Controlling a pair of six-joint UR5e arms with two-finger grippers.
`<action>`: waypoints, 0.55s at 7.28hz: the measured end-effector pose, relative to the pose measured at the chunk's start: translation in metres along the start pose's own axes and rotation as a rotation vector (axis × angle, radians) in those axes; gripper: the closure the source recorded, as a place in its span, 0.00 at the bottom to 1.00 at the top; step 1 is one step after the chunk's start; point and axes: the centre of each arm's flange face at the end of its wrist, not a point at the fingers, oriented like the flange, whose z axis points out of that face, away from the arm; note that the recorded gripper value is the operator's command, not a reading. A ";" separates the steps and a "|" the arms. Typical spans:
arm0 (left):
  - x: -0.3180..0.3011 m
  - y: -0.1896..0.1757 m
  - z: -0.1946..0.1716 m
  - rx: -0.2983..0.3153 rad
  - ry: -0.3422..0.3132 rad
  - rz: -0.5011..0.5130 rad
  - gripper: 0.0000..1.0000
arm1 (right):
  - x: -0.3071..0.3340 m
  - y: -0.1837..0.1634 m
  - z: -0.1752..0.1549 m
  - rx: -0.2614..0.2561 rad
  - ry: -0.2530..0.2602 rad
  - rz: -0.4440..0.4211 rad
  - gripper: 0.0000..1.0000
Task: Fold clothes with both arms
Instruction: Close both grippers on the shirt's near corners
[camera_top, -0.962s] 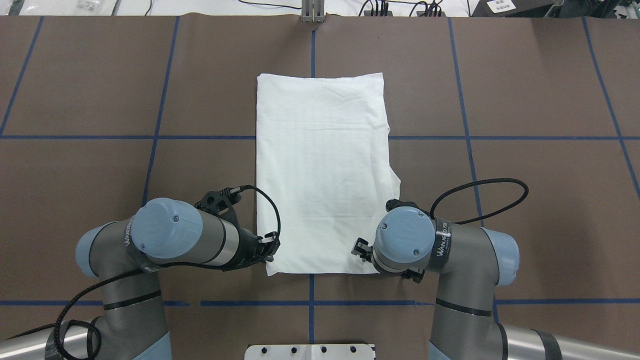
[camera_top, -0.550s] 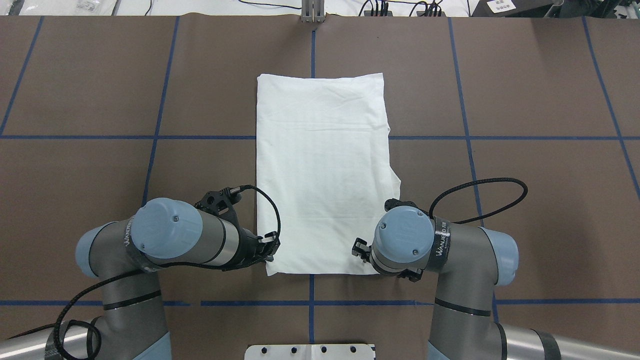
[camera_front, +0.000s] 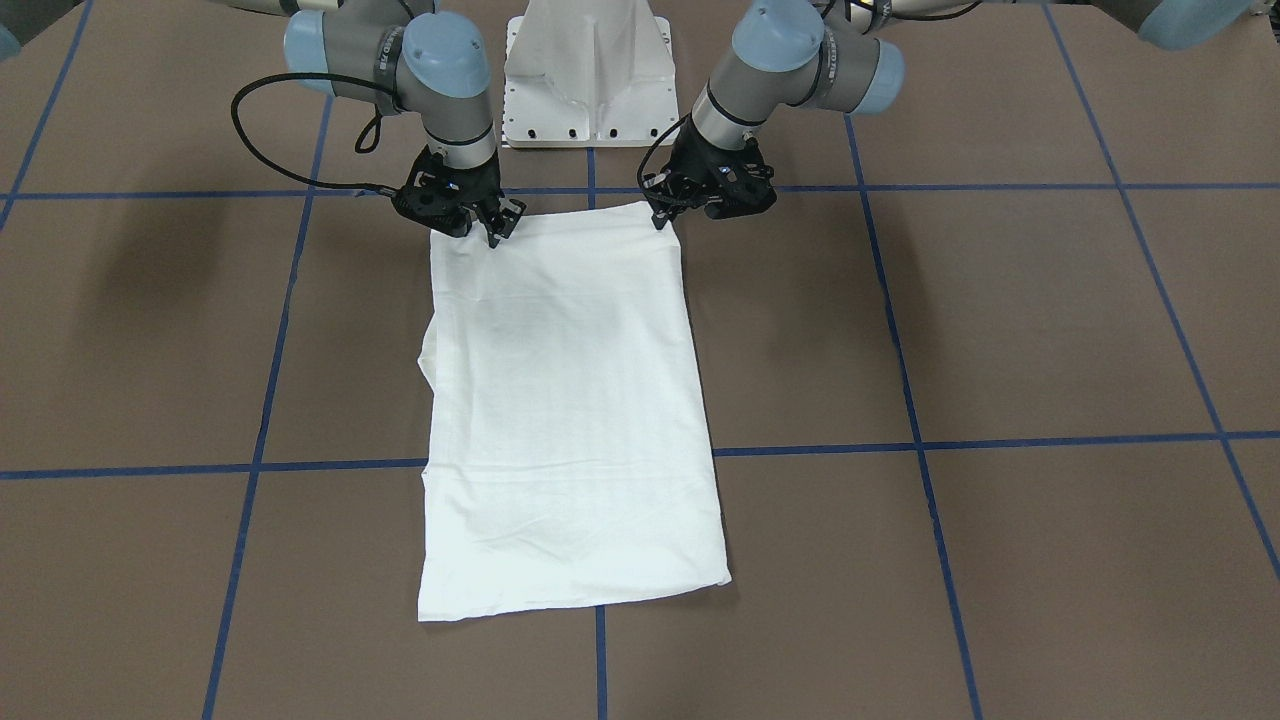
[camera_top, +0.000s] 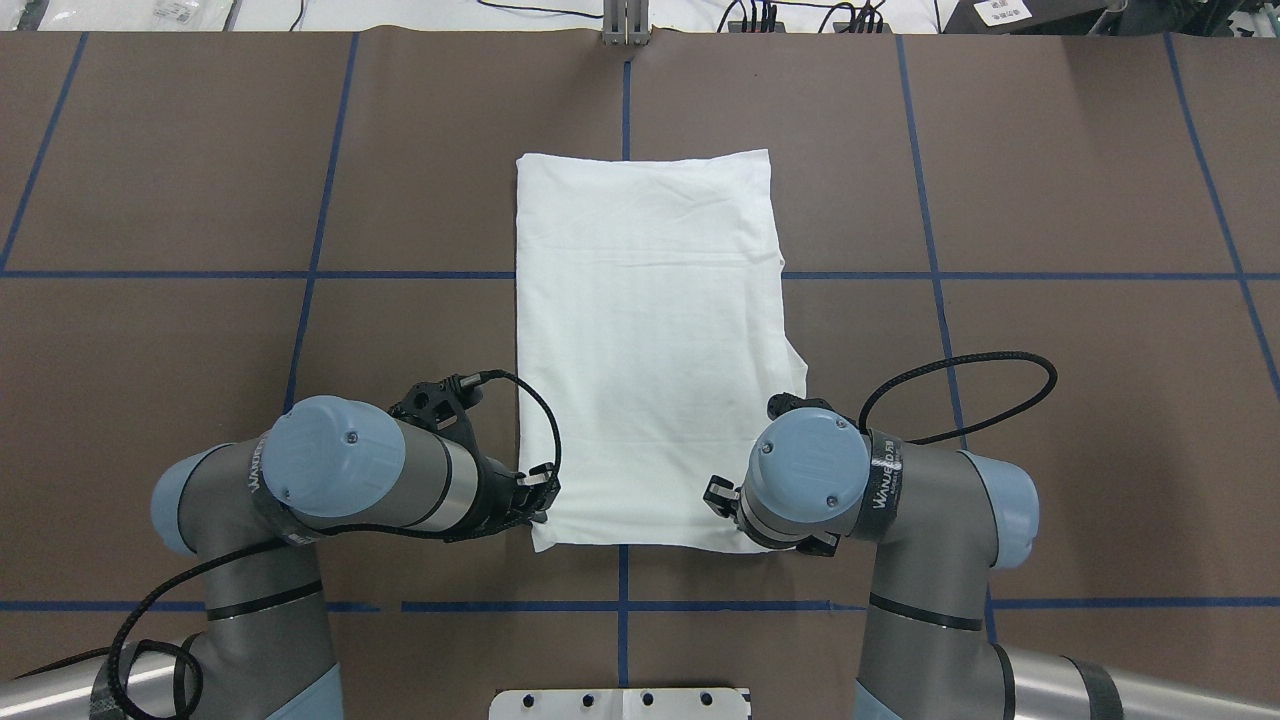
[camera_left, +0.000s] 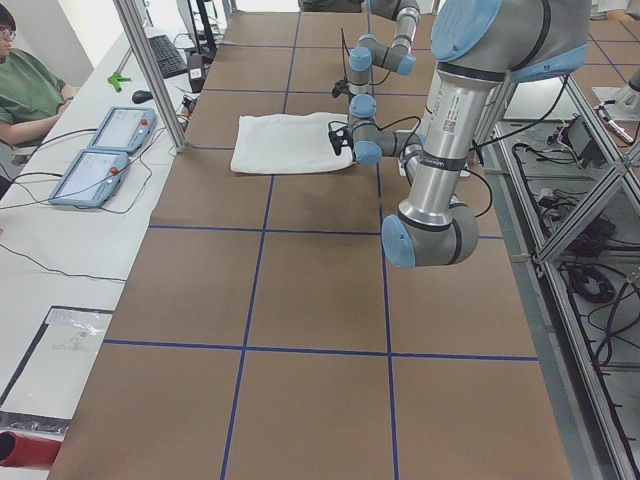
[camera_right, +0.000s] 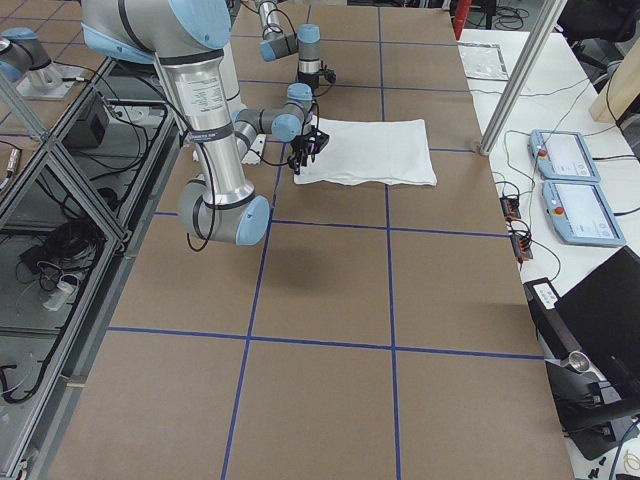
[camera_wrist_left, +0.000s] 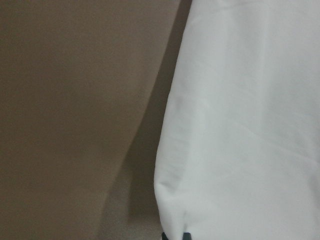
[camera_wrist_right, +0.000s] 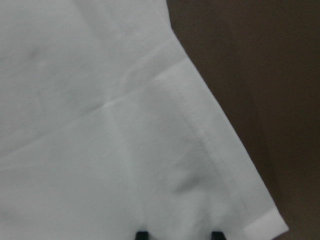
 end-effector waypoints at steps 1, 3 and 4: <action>0.000 0.000 0.000 0.000 -0.001 0.000 1.00 | -0.001 -0.001 -0.001 0.001 -0.001 0.001 0.74; 0.002 0.000 0.000 -0.001 0.003 0.001 1.00 | -0.005 -0.004 -0.006 0.003 -0.013 0.005 0.86; 0.004 0.001 -0.001 -0.002 0.006 0.002 1.00 | -0.008 -0.007 -0.011 0.003 -0.022 0.008 0.91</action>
